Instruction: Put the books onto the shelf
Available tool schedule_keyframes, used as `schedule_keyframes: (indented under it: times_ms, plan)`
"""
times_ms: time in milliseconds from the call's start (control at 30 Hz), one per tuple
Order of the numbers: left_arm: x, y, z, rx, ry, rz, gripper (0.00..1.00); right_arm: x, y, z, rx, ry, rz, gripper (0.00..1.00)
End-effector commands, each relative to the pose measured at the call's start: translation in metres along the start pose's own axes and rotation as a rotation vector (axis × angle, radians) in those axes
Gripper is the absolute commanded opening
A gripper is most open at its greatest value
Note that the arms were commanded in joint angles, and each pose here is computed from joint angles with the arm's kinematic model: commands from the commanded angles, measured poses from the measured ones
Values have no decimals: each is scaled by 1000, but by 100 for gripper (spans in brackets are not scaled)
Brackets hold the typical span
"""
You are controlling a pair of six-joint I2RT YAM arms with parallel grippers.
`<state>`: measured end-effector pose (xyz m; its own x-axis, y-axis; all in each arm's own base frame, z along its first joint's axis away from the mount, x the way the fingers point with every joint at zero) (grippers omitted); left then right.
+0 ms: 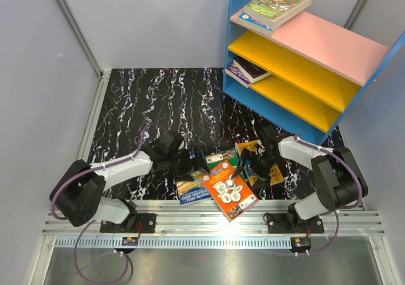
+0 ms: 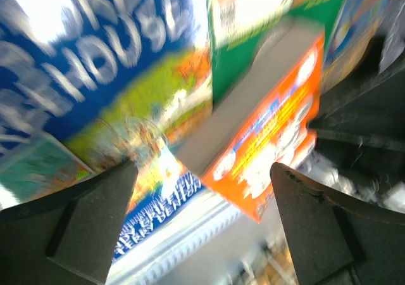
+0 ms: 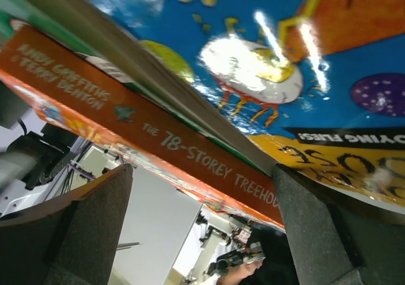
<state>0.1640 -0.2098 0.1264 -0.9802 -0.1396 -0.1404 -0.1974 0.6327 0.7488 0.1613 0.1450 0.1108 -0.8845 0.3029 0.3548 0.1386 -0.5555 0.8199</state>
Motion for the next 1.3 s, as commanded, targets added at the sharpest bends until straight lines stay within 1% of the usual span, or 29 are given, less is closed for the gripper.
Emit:
schedule_keyframes:
  times_ms: [0, 33, 133, 233, 267, 300, 333, 367, 433, 467, 500, 533, 567, 600, 633, 667, 700, 733, 800, 833, 867, 933, 967, 1033, 1067, 1100, 1133, 1200, 1267]
  plan:
    - [20, -18, -8, 57, -15, 49, 99, 0, -4, -4, -34, 32, -43, 100]
    - [29, -23, -12, 58, -36, 71, 99, 4, -7, -10, -24, 22, -32, 100]
    - [38, -38, -18, 66, -44, 97, 99, 13, -11, -17, -45, 14, -21, 100]
    - [44, -54, -16, 51, -22, 146, 99, 26, -21, -20, -65, 6, 8, 100]
    - [43, -59, -19, 69, -21, 146, 99, 31, -24, -17, -78, 37, 12, 100]
    - [45, -65, -16, 57, -13, 160, 99, 36, -28, -20, -72, 12, 26, 100]
    - [45, -68, -16, 57, -8, 162, 99, 39, -30, -20, -77, 15, 34, 98]
    - [44, -70, -18, 71, 1, 160, 99, 42, -29, -19, -83, 22, 32, 92]
    - [44, -71, -18, 72, 9, 156, 99, 48, -24, -16, -96, 35, 20, 85]
    - [44, -70, -18, 68, 8, 151, 99, 52, -20, -18, -84, 26, 20, 77]
    - [43, -69, -19, 66, 5, 142, 99, 53, -15, -14, -90, 37, 2, 61]
    - [44, -65, -19, 58, 5, 141, 99, 56, -7, -13, -99, 56, -36, 53]
    - [42, -63, -20, 57, -6, 130, 99, 61, -1, -15, -74, 41, -35, 47]
    - [42, -61, -20, 52, -10, 126, 99, 63, 7, -11, -85, 54, -53, 36]
    - [42, -57, -21, 48, -12, 121, 99, 67, 15, -9, -104, 71, -76, 31]
    - [42, -55, -22, 48, -20, 112, 99, 72, 20, -10, -93, 62, -71, 26]
    - [41, -54, -24, 55, -28, 102, 99, 74, 26, -6, -108, 68, -82, 19]
    - [42, -50, -22, 31, -22, 108, 99, 78, 32, -4, -133, 81, -94, 9]
    - [37, -42, -31, 45, -57, 73, 99, 82, 41, 2, -160, 74, -109, 0]
    - [37, -37, -30, 20, -78, 72, 99, 83, 45, 5, -182, 78, -121, 0]
    - [31, -27, -37, 21, -101, 22, 99, 82, 48, 10, -209, 83, -133, 0]
    - [21, -12, -42, -2, -114, -28, 99, 80, 56, 23, -246, 78, -161, 0]
    - [15, 2, -47, 23, -128, -74, 99, 79, 66, 37, -282, 95, -190, 0]
    - [1, 18, -43, 53, -77, -127, 99, 72, 74, 51, -282, 93, -245, 0]
    - [-2, 25, -42, 83, -51, -128, 99, 69, 79, 56, -275, 88, -271, 0]
    - [-12, 41, -40, 126, -20, -183, 99, 65, 91, 69, -288, 95, -333, 0]
    - [-13, 47, -38, 148, 7, -195, 99, 60, 92, 74, -265, 81, -352, 0]
    - [-17, 64, -42, 206, 17, -231, 99, 53, 102, 85, -263, 63, -408, 0]
    - [-19, 72, -49, 228, 23, -233, 99, 45, 101, 94, -268, 23, -423, 0]
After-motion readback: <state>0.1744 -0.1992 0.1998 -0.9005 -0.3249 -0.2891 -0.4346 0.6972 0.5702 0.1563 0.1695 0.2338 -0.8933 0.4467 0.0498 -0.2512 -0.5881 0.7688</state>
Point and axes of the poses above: each gripper's point midway between its finger pads, its own y axis back along the fingers, its own z axis along the line the jaws close on, x = y × z, the point moved 8 cm from there along y, back along the fingers, and after that the axes turned 4 degrees about -y, right-handed, at the moved point
